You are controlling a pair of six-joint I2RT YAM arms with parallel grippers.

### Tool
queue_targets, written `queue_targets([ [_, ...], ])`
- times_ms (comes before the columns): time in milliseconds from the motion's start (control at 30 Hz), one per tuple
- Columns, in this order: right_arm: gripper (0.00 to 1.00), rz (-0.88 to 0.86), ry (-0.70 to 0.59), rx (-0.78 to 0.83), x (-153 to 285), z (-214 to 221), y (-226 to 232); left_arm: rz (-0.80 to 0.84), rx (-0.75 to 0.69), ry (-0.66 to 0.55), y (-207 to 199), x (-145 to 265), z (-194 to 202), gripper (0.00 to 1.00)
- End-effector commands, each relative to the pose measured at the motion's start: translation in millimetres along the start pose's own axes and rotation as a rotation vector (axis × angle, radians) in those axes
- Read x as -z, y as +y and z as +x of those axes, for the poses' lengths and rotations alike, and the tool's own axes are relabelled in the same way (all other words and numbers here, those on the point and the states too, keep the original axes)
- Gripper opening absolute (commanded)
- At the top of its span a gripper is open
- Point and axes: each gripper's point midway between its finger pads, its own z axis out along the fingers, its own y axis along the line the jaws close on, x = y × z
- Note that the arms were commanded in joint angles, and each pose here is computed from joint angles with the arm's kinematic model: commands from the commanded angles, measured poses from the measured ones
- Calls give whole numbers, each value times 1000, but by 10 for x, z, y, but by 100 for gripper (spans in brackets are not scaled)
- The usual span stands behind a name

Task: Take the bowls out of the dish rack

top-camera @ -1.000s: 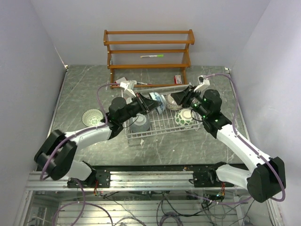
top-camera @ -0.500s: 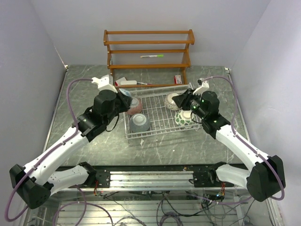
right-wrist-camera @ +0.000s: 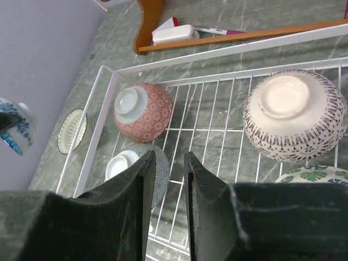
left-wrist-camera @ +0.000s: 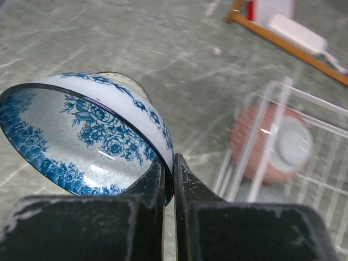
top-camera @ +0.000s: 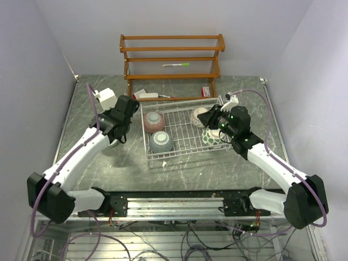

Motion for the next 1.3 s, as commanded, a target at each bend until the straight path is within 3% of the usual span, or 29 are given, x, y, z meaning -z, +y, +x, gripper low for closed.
queue_targets([
  [0,28,4,-13,15,-29,-33,-27,-61,28,12,167,-262,-147,7],
  [200,28,31,-9,30,-26,-14,-91,-77,35,80,268,-549,-111,7],
  [500,28,26,0,24,-51,26,-99,-58,2,220,208,-865,326,7],
  [1133,28,48,-4,31,-6,38,-147,-124,-16,292,380,-1054,644,7],
  [1267,28,53,-2,30,-3,57,-165,-119,-16,303,377,-1067,655,11],
])
